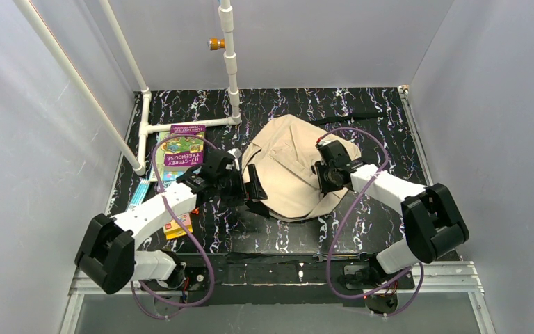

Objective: Pack the student bag
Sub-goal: Unzip the student bag at the center of the board.

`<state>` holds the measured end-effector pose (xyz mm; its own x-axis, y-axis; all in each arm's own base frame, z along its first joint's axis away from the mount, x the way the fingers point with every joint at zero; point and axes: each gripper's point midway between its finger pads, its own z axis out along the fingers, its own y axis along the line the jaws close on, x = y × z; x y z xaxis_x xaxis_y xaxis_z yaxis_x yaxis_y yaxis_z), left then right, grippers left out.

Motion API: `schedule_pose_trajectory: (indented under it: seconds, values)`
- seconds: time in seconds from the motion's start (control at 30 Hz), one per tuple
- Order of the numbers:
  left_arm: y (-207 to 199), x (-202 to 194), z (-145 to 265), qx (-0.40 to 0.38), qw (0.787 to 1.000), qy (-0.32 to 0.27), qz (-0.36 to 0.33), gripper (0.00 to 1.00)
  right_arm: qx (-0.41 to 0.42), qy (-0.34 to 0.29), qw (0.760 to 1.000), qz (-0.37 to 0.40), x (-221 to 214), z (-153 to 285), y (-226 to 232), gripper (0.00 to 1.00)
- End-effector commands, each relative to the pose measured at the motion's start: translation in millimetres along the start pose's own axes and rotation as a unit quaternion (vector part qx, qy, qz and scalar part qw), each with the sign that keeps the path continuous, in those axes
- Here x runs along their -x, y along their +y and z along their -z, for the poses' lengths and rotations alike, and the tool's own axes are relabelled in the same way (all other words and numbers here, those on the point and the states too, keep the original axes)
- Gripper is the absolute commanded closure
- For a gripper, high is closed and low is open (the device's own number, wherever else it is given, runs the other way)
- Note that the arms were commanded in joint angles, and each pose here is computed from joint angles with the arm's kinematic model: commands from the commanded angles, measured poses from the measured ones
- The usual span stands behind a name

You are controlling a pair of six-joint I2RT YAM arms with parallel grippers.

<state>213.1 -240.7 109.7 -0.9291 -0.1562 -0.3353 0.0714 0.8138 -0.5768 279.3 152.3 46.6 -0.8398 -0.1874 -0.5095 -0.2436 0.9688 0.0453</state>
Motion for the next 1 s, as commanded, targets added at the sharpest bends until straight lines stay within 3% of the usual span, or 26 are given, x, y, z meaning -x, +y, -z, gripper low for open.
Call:
schedule_pose_trajectory:
  seconds: [0.0,0.17,0.23,0.37,0.5,0.6,0.7,0.8,0.83,0.97]
  values:
    - [-7.4,1.5,-11.2,-0.029,0.999,0.010,0.017,0.03,-0.016,-0.040,0.999,0.016,23.5,-4.8,0.8,0.66]
    - [-0.2,4.8,-33.4,-0.015,0.999,0.025,0.024,0.08,-0.023,-0.039,0.999,0.021,18.3,-10.0,0.7,0.68]
    - [6.5,7.8,-41.1,0.001,1.000,0.023,0.018,0.14,-0.028,-0.041,0.998,0.026,16.3,-11.9,0.4,0.75]
    - [11.2,10.5,-49.3,0.015,0.999,0.027,0.012,0.34,-0.033,-0.027,0.999,0.024,10.9,0.0,3.4,0.98]
    - [14.1,9.0,-59.4,0.012,0.999,0.030,0.014,0.47,-0.034,-0.033,0.998,0.033,5.3,20.5,2.9,0.99]
    - [17.4,5.6,-67.6,0.006,0.999,0.031,0.019,0.64,-0.023,-0.044,0.998,0.047,0.4,35.2,2.9,0.99]
    - [17.8,1.6,-72.5,-0.004,0.999,0.033,0.031,0.80,0.057,-0.065,0.996,0.030,4.8,48.3,29.9,0.99]
    - [13.2,3.1,-74.6,-0.015,0.999,0.022,0.047,0.96,0.187,-0.057,0.980,-0.027,4.5,60.0,79.1,0.99]
    - [11.1,4.6,-74.5,-0.014,0.999,0.017,0.048,1.00,0.235,-0.046,0.970,-0.050,2.3,63.7,97.9,0.99]
    - [-3.1,9.4,-71.9,-0.017,0.999,-0.004,0.049,1.00,0.404,-0.045,0.904,-0.135,15.0,89.3,164.0,0.99]
